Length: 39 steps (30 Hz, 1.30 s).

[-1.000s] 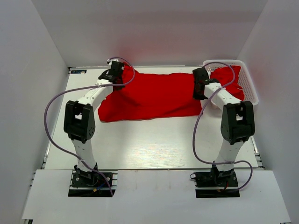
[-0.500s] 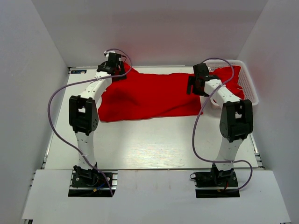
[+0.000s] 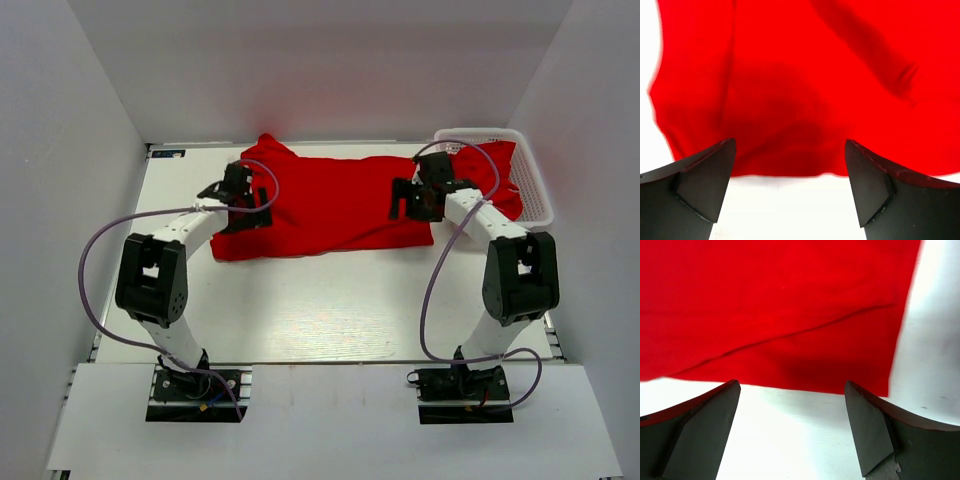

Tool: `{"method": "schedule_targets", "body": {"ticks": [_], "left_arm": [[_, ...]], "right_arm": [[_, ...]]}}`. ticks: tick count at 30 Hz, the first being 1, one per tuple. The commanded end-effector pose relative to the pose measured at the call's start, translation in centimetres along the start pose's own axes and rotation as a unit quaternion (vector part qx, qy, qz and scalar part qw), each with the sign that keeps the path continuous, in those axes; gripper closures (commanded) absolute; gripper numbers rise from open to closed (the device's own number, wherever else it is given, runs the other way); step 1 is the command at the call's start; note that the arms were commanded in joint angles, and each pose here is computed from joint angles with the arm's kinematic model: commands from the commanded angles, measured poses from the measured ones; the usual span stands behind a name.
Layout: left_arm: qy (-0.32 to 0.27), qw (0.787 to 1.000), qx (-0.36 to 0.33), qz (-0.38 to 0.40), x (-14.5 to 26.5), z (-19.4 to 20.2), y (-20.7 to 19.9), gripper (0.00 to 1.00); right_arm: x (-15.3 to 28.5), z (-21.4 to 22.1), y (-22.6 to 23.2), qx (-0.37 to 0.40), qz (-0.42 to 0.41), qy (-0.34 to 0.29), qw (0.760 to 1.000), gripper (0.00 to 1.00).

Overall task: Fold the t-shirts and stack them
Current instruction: Fold the flattened tshirt in 1/3 of the way

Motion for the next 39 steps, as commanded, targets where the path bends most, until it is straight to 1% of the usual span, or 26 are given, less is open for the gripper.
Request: {"method": "schedule_targets", "body": {"ticks": [1,4,6,7,8,9,12,15,16,18,19,21,23,24,27,28,29,31,32,34,35,36,37,38,39], "left_arm": [[-0.009,0.999,0.017,0.043,0.7,0.6,-0.6,0.00],[-0.001,0.999,0.023,0.038,0.0,1.5,-0.3,0.00],[0.012,0.999,0.037,0.023,-1.1,2.0,0.7,0.00],[0.005,0.999,0.044,0.011,-1.1,1.9,1.0,0.00],[0.003,0.999,0.044,-0.002,-1.5,1.9,1.3,0.00],[-0.001,0.999,0.044,-0.009,-1.5,1.8,1.5,0.00],[-0.011,0.998,0.056,-0.035,-1.5,1.3,1.9,0.00],[-0.011,0.996,0.069,-0.055,-1.9,1.2,2.1,0.00],[-0.017,0.994,0.076,-0.071,-2.1,0.8,2.6,0.00],[-0.005,0.993,0.078,-0.090,-2.6,1.2,3.0,0.00],[-0.011,0.992,0.082,-0.095,-2.8,0.9,3.0,0.00],[-0.003,0.991,0.084,-0.103,-3.0,1.2,3.5,0.00],[-0.003,0.991,0.088,-0.103,-3.0,1.2,3.5,0.00],[-0.003,0.991,0.088,-0.103,-3.0,1.2,3.5,0.00],[-0.012,0.989,0.098,-0.108,-3.0,0.6,3.8,0.00],[-0.019,0.989,0.098,-0.111,-2.7,0.3,3.8,0.00],[-0.023,0.988,0.103,-0.111,-2.6,-0.2,4.0,0.00],[-0.027,0.988,0.103,-0.115,-2.5,-0.5,4.0,0.00],[-0.027,0.988,0.103,-0.115,-2.5,-0.5,4.0,0.00],[-0.036,0.987,0.109,-0.112,-2.3,-1.4,4.0,0.00],[-0.036,0.987,0.109,-0.112,-2.3,-1.4,4.0,0.00],[-0.041,0.988,0.111,-0.103,-1.9,-1.8,3.6,0.00],[-0.045,0.988,0.112,-0.100,-2.0,-2.0,3.5,0.00],[-0.047,0.989,0.109,-0.090,-2.0,-2.2,3.3,0.04],[-0.052,0.990,0.107,-0.076,-1.8,-2.6,2.9,0.08]], "right_arm": [[-1.1,-0.9,1.7,0.022,-0.061,-0.018,0.998,0.10],[-2.0,-1.3,2.0,0.024,-0.070,-0.017,0.997,0.10],[-3.0,-1.3,2.3,0.025,-0.078,-0.009,0.997,0.10],[-3.0,-1.9,2.7,0.024,-0.087,-0.013,0.996,0.10],[-4.1,-1.2,2.7,0.023,-0.090,0.003,0.996,0.10],[-4.1,-1.7,2.8,0.023,-0.094,-0.001,0.995,0.10],[-5.3,-1.3,3.2,0.020,-0.107,0.010,0.994,0.10],[-6.2,-1.6,3.6,0.017,-0.112,0.006,0.993,0.10],[-6.6,-1.8,3.7,0.017,-0.113,0.004,0.993,0.10],[-7.3,-2.4,3.7,0.014,-0.115,-0.003,0.993,0.10],[-7.5,-2.6,3.6,0.013,-0.114,-0.007,0.993,0.10],[-7.7,-4.0,4.0,0.006,-0.119,-0.031,0.992,0.10],[-8.6,-4.3,3.9,-0.002,-0.114,-0.033,0.993,0.10],[-8.7,-5.4,3.9,-0.012,-0.111,-0.048,0.993,0.10],[-9.4,-6.3,3.1,-0.036,-0.073,-0.056,0.995,0.10],[-9.5,-6.4,2.3,-0.044,-0.044,-0.056,0.996,0.10],[-9.4,-6.8,2.2,-0.044,-0.040,-0.061,0.996,0.10],[-9.1,-6.5,1.4,-0.047,-0.011,-0.051,0.997,0.10],[-8.3,-6.5,1.4,-0.039,-0.010,-0.052,0.998,0.10],[-7.3,-6.1,0.3,-0.040,0.038,-0.050,0.997,0.10],[-6.7,-5.5,0.1,-0.043,0.048,-0.044,0.997,0.10],[-6.6,-4.2,-0.9,-0.049,0.079,-0.028,0.995,0.10],[-5.6,-3.9,-1.3,-0.051,0.092,-0.024,0.994,0.10],[-5.3,-2.1,-1.6,-0.051,0.102,-0.005,0.993,0.10],[-4.4,-2.1,-1.7,-0.052,0.109,-0.011,0.993,0.10]]}}
Point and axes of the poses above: each gripper's point midway between its finger pads, its own x axis back along the fingers, its own y axis along the line the jaws close on, z = x × y, the point moved 5 cm from there along x, back along the fingers, and after that the axes turned 8 degrees about x, right-handed, at the moved point
